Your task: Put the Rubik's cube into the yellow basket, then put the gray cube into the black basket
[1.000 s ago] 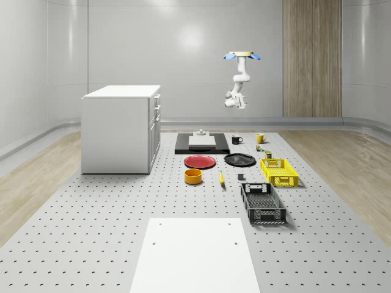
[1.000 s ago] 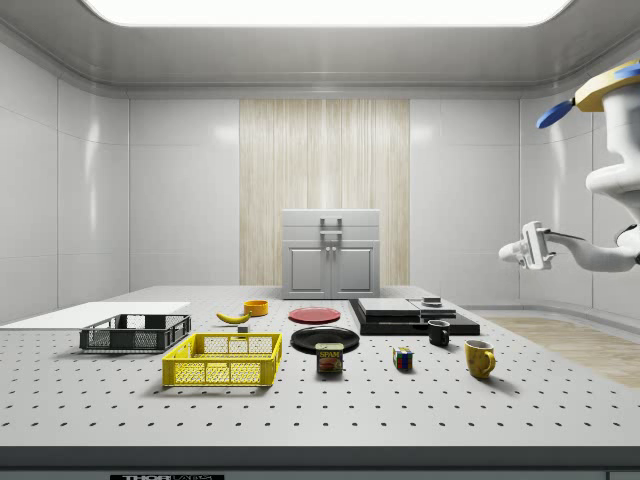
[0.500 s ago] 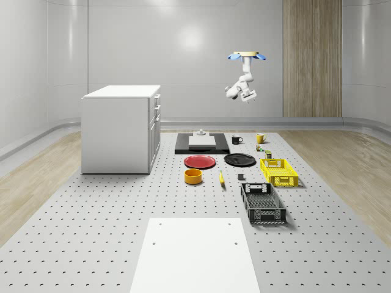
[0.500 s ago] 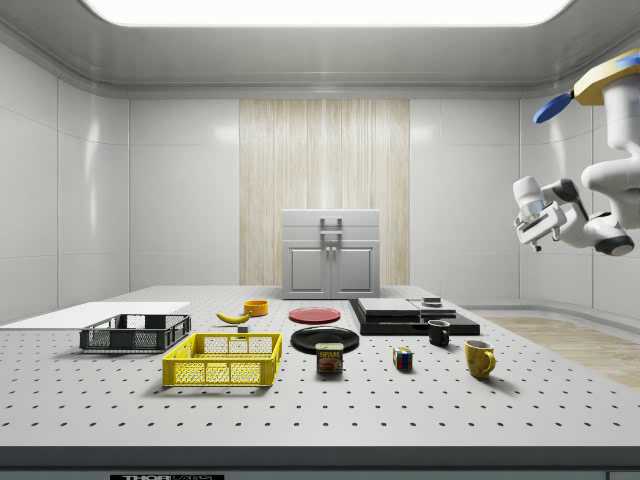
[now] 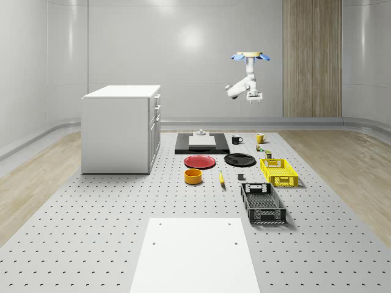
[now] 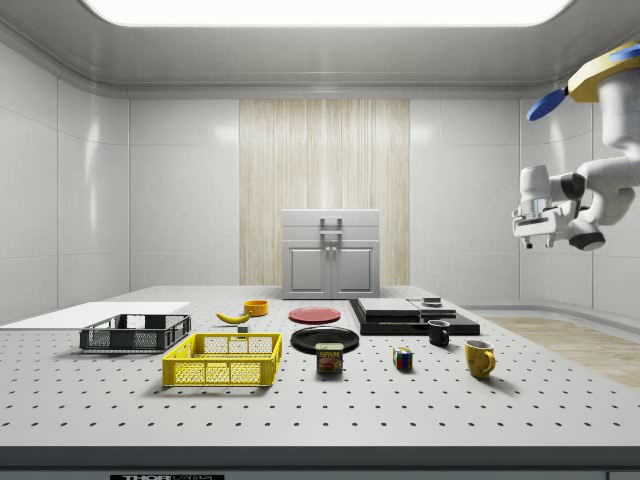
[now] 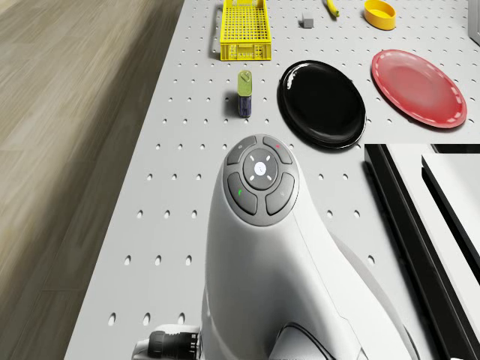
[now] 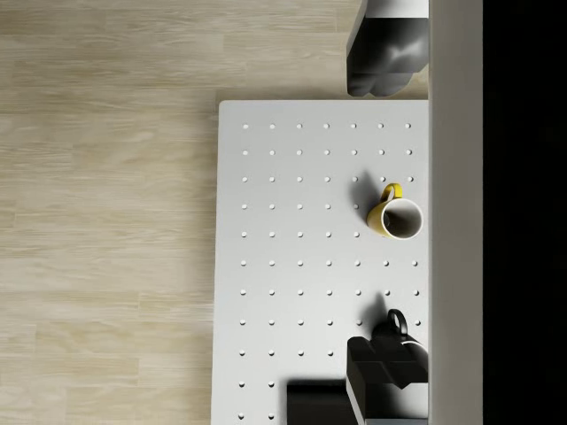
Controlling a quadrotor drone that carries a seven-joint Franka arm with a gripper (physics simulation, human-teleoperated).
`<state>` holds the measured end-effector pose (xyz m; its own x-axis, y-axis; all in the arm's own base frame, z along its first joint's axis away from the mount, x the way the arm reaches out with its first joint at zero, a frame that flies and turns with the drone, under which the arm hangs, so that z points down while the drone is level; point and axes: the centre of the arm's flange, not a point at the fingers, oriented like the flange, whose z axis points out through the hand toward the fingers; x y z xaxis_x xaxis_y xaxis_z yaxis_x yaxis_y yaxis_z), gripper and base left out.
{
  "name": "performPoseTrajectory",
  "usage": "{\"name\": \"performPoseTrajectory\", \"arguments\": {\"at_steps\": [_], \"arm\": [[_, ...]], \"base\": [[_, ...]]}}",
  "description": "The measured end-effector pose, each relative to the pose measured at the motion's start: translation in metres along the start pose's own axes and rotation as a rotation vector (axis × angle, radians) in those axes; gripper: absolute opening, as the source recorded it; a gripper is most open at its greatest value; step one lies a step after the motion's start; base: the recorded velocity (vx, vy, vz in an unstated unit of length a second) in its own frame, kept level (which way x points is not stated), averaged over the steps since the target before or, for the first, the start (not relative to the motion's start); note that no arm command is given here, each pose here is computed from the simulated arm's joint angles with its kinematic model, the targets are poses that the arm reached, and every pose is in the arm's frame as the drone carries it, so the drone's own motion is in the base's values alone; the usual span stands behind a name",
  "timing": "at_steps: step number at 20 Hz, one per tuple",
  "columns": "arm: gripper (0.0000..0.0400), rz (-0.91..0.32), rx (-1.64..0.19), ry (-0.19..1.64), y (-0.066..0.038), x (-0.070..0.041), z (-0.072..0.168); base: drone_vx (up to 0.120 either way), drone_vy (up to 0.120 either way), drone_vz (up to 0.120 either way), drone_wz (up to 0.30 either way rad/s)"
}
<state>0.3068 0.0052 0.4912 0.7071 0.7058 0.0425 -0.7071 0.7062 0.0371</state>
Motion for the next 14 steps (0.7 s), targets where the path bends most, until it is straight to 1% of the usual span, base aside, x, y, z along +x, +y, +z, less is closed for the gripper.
{"name": "performPoseTrajectory", "arguments": {"at_steps": [7, 9, 11, 12, 13, 14], "arm": [[0.04, -0.001, -0.027, 0.029, -0.0027, -0.0028, -0.0001], [0.04, -0.001, -0.03, 0.032, -0.0031, -0.0031, -0.0001], [0.04, -0.001, -0.032, 0.035, -0.0033, -0.0033, -0.0001], [0.04, -0.001, -0.033, 0.036, -0.0034, -0.0034, -0.0001], [0.04, -0.001, -0.034, 0.037, -0.0034, -0.0035, -0.0001], [0.04, -0.001, -0.034, 0.037, -0.0035, -0.0036, -0.0001]], "base": [[0.12, 0.0, -0.12, 0.0], [0.12, 0.02, -0.02, 0.0], [0.12, 0.12, 0.0, 0.0], [0.12, 0.04, 0.0, 0.0], [0.12, 0.0, -0.04, 0.0], [0.12, 0.0, -0.12, 0.0]]}}
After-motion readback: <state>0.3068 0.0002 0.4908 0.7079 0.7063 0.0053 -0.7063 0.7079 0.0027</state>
